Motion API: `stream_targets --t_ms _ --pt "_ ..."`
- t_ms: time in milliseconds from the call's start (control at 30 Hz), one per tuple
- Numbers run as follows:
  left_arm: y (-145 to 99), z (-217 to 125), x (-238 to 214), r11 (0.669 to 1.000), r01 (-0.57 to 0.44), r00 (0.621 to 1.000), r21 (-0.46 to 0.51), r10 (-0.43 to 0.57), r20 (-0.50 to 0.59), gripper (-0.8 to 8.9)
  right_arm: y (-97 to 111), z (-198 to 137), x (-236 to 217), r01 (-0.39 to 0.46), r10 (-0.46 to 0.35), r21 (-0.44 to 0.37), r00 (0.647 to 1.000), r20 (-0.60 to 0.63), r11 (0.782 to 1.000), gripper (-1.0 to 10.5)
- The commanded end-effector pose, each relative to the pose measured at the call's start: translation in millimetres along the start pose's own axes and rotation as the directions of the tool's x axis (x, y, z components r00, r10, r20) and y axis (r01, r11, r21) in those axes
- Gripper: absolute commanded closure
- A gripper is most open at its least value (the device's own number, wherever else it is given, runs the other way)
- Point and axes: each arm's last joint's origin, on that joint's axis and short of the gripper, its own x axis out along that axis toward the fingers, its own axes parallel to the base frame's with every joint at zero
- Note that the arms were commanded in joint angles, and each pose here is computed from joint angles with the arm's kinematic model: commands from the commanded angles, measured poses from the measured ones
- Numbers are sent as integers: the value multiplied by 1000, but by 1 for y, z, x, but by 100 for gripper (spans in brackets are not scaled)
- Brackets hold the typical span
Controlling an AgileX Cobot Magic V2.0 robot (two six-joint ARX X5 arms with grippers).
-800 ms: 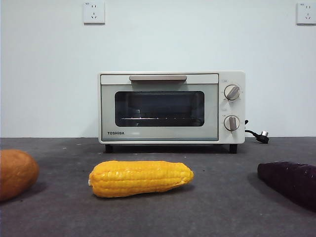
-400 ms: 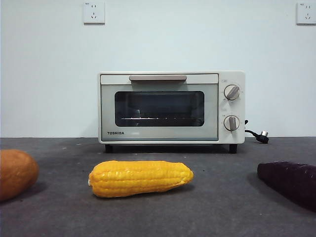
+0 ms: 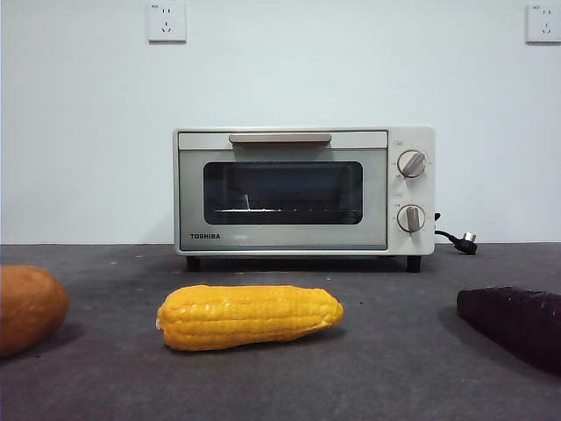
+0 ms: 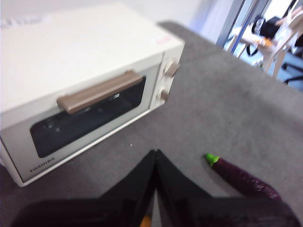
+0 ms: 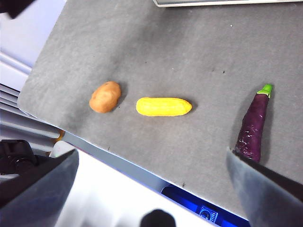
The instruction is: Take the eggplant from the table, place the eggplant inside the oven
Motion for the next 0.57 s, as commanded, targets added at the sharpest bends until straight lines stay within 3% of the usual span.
stream_targets --t_ms 33,267,567 --pt "10 8 21 1000 -7 1000 26 7 -11 819 1 0 -1 -7 7 -11 1000 3 1000 343" --pt "34 28 66 996 -67 997 51 69 -42 819 1 0 -1 -7 7 -14 1000 1 1000 344" --pt "48 45 109 997 -52 997 59 54 -47 819 0 2 1 -6 6 -21 1000 1 1000 344"
